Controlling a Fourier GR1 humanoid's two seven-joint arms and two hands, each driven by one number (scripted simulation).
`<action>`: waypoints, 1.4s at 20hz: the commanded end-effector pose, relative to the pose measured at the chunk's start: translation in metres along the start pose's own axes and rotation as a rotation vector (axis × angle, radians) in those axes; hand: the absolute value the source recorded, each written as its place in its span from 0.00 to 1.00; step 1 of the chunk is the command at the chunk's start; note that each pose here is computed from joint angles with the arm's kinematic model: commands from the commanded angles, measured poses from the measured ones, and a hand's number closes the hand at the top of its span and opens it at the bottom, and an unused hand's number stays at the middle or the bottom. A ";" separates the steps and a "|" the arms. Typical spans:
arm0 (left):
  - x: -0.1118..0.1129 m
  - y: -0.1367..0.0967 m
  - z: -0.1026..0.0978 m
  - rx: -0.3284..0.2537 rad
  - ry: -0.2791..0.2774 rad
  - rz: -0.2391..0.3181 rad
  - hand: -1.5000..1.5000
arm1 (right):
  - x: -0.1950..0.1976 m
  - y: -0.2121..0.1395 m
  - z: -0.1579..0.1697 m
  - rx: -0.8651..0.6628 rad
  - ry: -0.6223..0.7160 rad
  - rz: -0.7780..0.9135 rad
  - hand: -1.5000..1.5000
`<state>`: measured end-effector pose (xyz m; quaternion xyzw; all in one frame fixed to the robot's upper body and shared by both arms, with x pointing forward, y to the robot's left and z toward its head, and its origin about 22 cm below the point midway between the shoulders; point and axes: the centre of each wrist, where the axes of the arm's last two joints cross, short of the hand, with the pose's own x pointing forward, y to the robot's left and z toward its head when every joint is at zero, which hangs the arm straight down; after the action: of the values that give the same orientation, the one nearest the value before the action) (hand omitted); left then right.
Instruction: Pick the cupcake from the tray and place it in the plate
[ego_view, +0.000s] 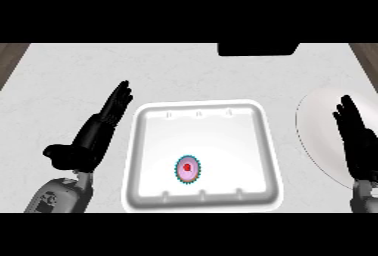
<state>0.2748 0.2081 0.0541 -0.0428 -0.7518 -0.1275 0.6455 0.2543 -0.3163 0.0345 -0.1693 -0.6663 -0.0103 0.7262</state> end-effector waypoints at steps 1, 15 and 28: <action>-0.008 0.023 0.006 0.021 0.065 -0.043 0.50 | 0.003 0.037 -0.012 0.226 -0.034 -0.051 1.00; -0.035 0.059 0.000 0.219 0.298 -0.036 0.50 | 0.021 0.143 -0.029 1.144 -0.578 -0.134 0.00; -0.045 0.079 0.033 0.264 0.355 -0.043 0.50 | 0.056 0.180 -0.066 1.313 -0.735 0.279 0.00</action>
<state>0.2804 0.2812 0.0197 0.0726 -0.6477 -0.0464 0.7570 0.3647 -0.1690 0.0376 0.2173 -0.7211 0.5047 0.4221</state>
